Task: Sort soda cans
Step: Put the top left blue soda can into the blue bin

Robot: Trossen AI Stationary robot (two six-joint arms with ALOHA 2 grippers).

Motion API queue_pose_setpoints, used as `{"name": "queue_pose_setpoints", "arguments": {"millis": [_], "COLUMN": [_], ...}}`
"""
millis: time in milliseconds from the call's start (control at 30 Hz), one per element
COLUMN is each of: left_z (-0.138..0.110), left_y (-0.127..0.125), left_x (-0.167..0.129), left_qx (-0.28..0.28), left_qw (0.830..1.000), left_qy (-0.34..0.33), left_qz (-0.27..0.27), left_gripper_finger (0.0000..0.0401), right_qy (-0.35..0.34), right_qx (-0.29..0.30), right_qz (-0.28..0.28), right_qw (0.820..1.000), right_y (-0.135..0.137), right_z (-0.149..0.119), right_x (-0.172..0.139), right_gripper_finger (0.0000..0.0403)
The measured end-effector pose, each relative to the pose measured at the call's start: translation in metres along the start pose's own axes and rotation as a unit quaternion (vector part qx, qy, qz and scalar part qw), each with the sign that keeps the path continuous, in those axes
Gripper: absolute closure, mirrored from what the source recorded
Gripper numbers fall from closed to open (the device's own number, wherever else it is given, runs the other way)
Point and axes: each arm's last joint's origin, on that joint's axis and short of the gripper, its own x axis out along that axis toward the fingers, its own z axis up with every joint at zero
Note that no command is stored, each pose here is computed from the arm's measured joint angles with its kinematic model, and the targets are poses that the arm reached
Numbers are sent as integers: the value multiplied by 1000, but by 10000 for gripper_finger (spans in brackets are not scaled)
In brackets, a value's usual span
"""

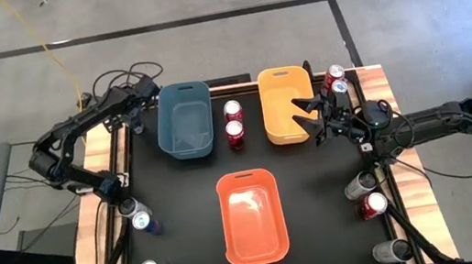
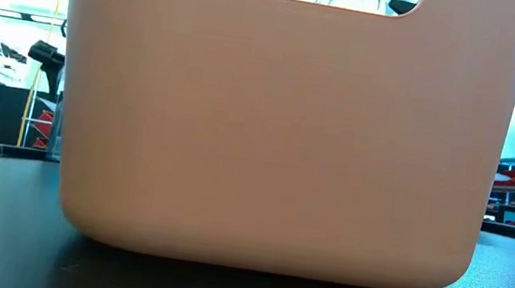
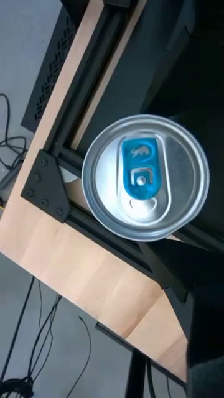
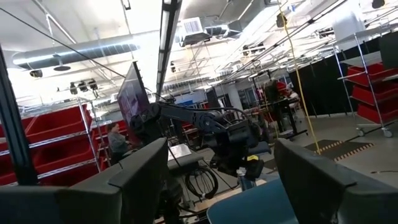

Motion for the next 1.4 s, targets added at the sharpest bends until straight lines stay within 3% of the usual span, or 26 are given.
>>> {"name": "queue_pose_setpoints", "arguments": {"millis": [233, 567, 867, 1133, 1400], "left_z": [-3, -5, -6, 1, 13], "left_y": [1, -1, 3, 23, 50], "left_x": [3, 4, -4, -44, -104], "left_qx": [13, 12, 39, 103, 111], "left_qw": [1000, 1000, 999, 988, 955], "left_qy": [-3, -12, -16, -66, -146], "left_qz": [5, 2, -7, -94, -235], "left_gripper_finger": [90, 165, 159, 160, 160], "right_qy": [0, -2, -2, -3, -6], "right_qx": [-2, -2, -7, -14, -14], "right_qz": [0, -1, -1, -1, -3], "right_qw": [1000, 1000, 1000, 1000, 1000], "right_y": [0, 0, 0, 0, 0], "right_z": [0, 0, 0, 1, 1], "right_x": [0, 0, 0, 0, 0], "right_gripper_finger": [95, 97, 97, 97, 97]}}
